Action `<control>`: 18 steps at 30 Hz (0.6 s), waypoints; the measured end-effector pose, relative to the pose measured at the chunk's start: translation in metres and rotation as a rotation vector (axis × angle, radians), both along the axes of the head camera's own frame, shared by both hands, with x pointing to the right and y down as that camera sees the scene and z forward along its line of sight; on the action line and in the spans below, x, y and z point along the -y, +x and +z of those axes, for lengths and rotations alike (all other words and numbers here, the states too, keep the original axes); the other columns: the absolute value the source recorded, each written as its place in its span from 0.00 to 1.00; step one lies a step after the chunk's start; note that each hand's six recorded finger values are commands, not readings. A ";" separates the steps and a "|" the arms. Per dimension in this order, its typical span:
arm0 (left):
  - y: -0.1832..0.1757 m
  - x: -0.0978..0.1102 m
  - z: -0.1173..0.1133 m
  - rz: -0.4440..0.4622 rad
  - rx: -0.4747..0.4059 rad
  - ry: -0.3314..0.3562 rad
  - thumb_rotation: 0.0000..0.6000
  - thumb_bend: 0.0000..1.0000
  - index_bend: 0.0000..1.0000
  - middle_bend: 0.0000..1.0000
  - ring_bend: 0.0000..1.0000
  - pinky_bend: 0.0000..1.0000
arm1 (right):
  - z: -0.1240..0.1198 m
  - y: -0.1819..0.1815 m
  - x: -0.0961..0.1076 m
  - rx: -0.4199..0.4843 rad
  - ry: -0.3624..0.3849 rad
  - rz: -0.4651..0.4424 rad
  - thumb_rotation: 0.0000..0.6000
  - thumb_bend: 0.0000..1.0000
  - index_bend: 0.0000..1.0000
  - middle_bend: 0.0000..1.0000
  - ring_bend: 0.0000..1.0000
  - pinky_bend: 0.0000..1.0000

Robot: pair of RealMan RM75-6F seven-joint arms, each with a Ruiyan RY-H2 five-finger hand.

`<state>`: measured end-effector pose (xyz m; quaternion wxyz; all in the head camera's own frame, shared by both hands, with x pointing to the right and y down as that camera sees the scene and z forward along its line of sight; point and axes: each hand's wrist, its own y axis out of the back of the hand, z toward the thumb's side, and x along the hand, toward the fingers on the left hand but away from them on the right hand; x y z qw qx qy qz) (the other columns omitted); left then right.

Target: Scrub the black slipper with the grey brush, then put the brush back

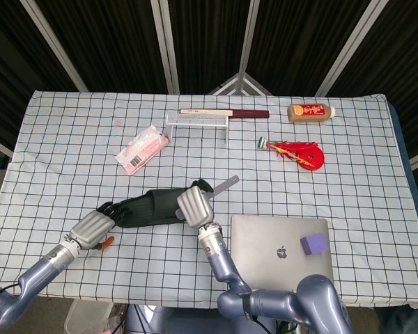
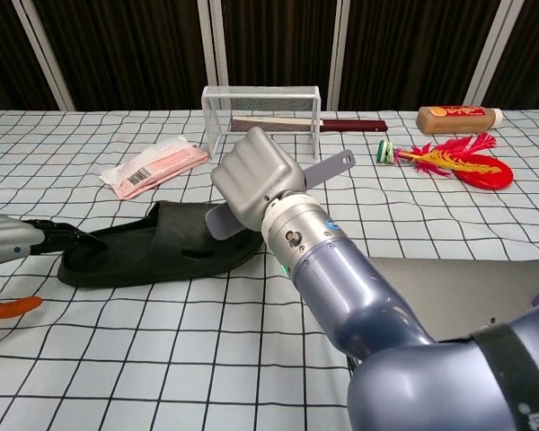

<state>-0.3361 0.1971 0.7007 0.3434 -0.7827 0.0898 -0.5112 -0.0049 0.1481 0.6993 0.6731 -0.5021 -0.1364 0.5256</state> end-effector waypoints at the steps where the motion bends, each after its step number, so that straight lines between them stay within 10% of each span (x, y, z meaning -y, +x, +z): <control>1: 0.001 0.000 0.001 0.000 -0.001 -0.001 1.00 0.62 0.00 0.05 0.00 0.01 | -0.003 -0.002 -0.003 0.005 0.002 -0.009 1.00 0.72 0.68 0.66 0.57 0.62; 9: 0.006 0.005 -0.006 -0.008 -0.036 0.025 1.00 0.40 0.00 0.03 0.00 0.01 | -0.013 0.004 0.001 0.006 0.032 -0.010 1.00 0.72 0.68 0.66 0.57 0.62; 18: -0.006 0.016 -0.053 -0.062 -0.195 0.152 1.00 0.23 0.00 0.02 0.00 0.01 | -0.014 0.082 0.061 -0.022 0.068 0.147 1.00 0.73 0.68 0.66 0.57 0.62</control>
